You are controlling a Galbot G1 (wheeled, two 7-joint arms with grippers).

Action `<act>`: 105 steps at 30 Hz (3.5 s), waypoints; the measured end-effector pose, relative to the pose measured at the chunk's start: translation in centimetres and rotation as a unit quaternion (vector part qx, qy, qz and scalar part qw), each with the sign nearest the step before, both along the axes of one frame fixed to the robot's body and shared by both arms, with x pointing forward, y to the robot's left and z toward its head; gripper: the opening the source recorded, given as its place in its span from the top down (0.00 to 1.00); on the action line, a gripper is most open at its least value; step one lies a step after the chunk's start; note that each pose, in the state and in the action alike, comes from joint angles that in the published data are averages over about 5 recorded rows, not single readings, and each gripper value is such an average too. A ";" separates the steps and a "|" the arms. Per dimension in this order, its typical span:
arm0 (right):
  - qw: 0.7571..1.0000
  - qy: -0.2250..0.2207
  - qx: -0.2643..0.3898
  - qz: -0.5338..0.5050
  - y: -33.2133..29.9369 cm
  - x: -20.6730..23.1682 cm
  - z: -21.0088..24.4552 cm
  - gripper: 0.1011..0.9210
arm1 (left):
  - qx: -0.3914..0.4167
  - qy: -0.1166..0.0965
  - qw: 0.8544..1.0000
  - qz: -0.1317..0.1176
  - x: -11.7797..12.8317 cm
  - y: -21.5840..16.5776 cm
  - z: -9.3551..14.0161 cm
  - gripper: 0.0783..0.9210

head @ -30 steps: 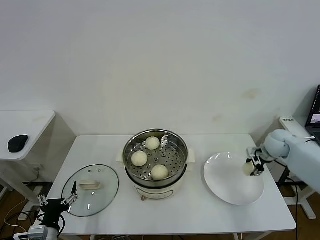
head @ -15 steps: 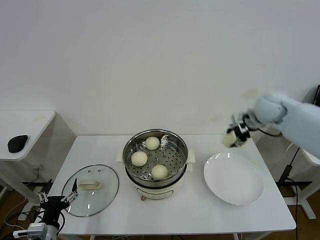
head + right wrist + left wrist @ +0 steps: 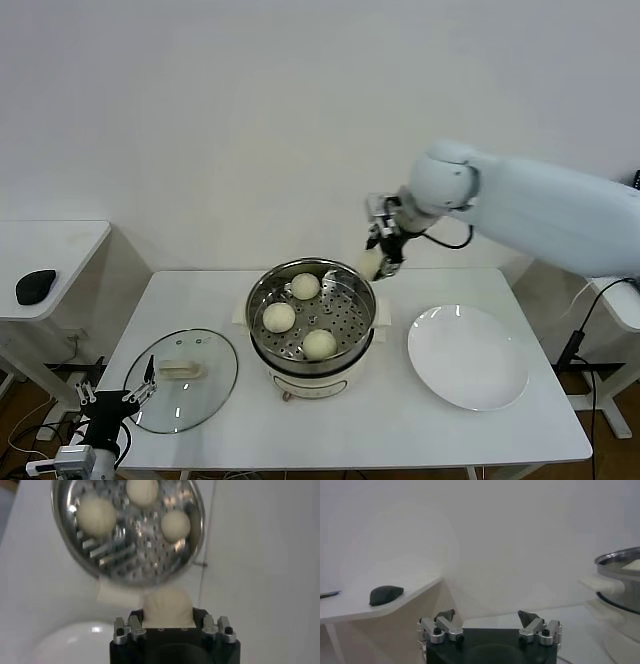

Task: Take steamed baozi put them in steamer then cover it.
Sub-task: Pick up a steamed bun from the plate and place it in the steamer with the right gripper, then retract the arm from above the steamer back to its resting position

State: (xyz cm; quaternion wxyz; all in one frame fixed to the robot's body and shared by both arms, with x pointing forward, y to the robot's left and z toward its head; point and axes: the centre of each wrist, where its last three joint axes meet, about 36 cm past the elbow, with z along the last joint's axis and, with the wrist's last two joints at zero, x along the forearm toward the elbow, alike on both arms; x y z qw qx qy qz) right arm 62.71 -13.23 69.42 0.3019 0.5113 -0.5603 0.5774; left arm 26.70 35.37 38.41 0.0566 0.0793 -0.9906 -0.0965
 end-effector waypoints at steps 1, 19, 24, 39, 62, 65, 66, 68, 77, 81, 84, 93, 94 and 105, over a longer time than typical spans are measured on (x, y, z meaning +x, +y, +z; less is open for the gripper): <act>1.000 0.003 -0.002 -0.001 0.8 0.0 -0.5 0.38 | 0.000 0.000 1.000 0.001 0.0 0.0 0.0 0.12; 0.998 0.037 -0.016 -0.054 5.9 1.4 -9.0 0.38 | -0.003 0.004 1.000 0.006 -0.2 0.0 -0.5 0.12; 0.997 0.044 -0.012 -0.066 6.0 1.7 -10.2 0.38 | -0.003 0.005 1.000 0.006 -0.1 -0.1 -0.6 0.12; 0.996 0.046 0.001 -0.080 5.0 1.8 -9.1 0.13 | -0.004 0.004 1.000 0.002 -0.1 -0.3 -0.5 0.12; 0.980 -0.052 0.150 -0.118 -8.6 -8.6 -3.1 0.12 | -0.007 0.012 1.000 -0.008 0.0 -1.3 -1.4 0.12; 0.968 -0.086 0.196 -0.135 -11.0 -10.4 -3.9 0.12 | -0.008 0.013 1.000 -0.009 -0.1 -1.5 -1.6 0.12; 0.962 -0.099 0.212 -0.140 -11.7 -10.9 -4.2 0.12 | -0.008 0.014 1.000 -0.009 -0.1 -1.5 -1.7 0.12; 0.950 -0.126 0.244 -0.147 -12.9 -11.8 -4.9 0.12 | -0.008 0.016 1.000 -0.010 -0.2 -1.6 -1.8 0.12; 0.875 -0.236 0.393 -0.154 -14.6 -14.1 -9.2 0.12 | -0.004 0.020 1.000 -0.014 -0.8 -1.7 -2.3 0.12; 0.824 -0.268 0.465 -0.181 -15.6 -15.2 -12.6 0.12 | 0.003 0.018 1.000 -0.015 -0.9 -1.8 -2.7 0.12; 0.782 -0.287 0.507 -0.222 -17.3 -16.4 -16.0 0.12 | 0.017 0.015 1.000 -0.017 -0.8 -1.8 -3.1 0.12; 0.683 -0.313 0.541 -0.377 -23.3 -24.5 -26.2 0.12 | 0.150 0.004 0.988 -0.030 -0.4 -0.5 -4.0 0.12; 0.677 -0.312 0.540 -0.391 -23.6 -25.6 -27.0 0.12 | 0.174 0.005 0.984 -0.034 -0.4 -0.2 -4.1 0.12; 0.634 -0.307 0.520 -0.483 -24.0 -33.8 -32.5 0.12 | 0.462 0.028 0.879 -0.112 0.9 3.7 -5.1 0.12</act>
